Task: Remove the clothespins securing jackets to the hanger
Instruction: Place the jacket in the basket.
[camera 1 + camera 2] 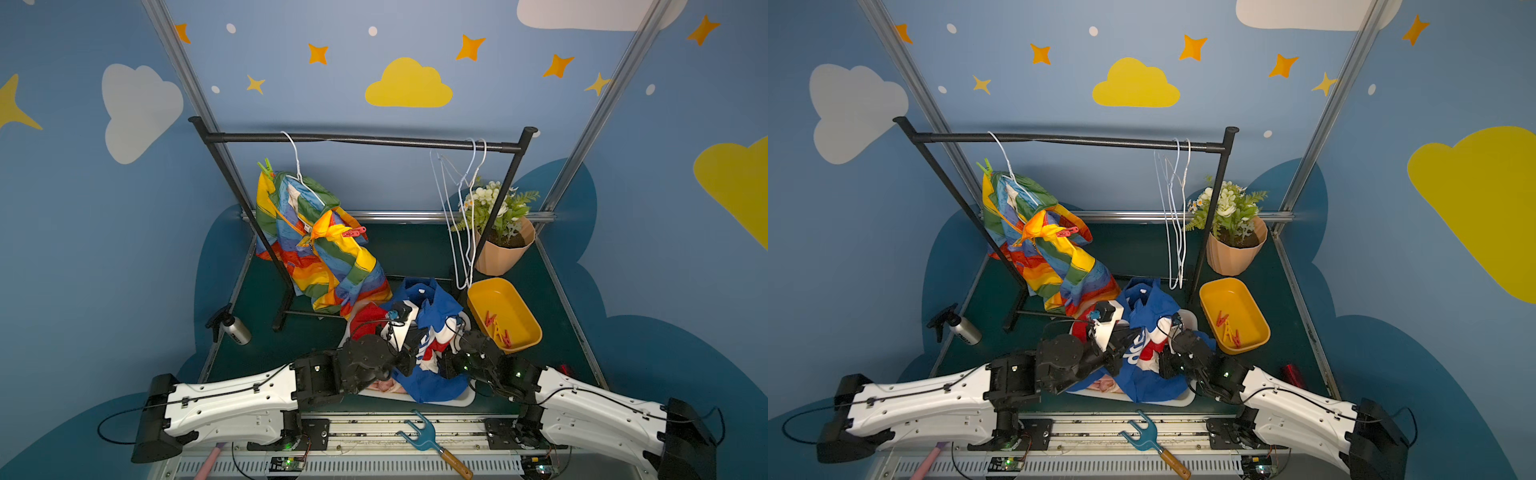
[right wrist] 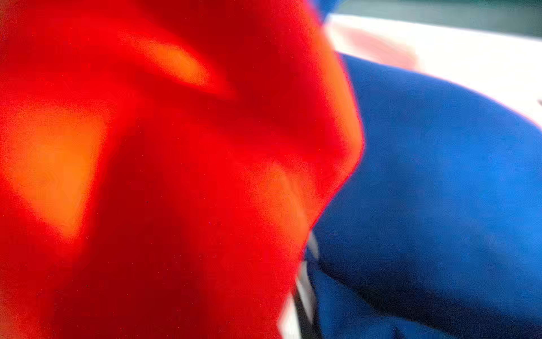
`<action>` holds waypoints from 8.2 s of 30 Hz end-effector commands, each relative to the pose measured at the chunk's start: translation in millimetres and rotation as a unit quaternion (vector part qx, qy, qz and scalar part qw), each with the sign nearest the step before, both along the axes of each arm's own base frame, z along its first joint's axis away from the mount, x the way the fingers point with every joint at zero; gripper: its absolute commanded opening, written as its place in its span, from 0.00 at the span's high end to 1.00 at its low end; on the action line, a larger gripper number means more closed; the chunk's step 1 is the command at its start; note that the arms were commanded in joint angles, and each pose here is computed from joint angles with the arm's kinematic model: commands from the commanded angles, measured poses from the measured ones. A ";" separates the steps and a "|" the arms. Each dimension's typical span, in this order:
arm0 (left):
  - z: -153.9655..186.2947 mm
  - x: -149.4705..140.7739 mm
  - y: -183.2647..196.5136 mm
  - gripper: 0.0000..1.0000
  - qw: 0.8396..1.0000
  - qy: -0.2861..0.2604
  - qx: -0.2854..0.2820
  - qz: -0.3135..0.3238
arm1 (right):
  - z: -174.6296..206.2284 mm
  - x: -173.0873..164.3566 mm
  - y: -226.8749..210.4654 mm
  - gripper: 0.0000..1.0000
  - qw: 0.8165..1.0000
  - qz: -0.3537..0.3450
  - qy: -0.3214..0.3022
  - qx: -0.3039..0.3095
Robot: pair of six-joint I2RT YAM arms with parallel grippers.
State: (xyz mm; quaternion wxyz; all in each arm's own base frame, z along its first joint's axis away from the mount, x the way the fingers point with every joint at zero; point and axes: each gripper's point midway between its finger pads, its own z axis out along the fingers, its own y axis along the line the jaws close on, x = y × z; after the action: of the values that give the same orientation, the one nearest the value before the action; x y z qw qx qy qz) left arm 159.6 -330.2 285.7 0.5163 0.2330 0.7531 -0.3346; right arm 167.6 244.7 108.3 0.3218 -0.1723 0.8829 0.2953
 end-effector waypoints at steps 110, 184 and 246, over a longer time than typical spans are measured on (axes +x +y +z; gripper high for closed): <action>-230.3 31.3 55.9 0.44 0.891 0.373 0.133 0.224 | -65.3 31.2 0.8 0.88 0.986 -0.034 0.108 -0.118; -271.1 42.2 101.7 0.38 0.863 0.364 0.201 0.288 | 7.0 7.7 -37.5 0.76 0.989 -0.072 0.107 -0.074; -103.2 35.8 148.9 0.09 0.916 0.171 0.142 0.333 | 106.9 79.9 57.1 0.21 0.994 0.057 -0.072 0.055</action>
State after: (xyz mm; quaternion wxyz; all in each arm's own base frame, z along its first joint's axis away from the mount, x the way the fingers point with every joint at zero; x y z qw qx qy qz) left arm 191.2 -196.0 157.1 0.3820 -0.0307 0.9195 -0.0879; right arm 241.6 279.6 190.2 0.3519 -0.2107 0.8606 0.3019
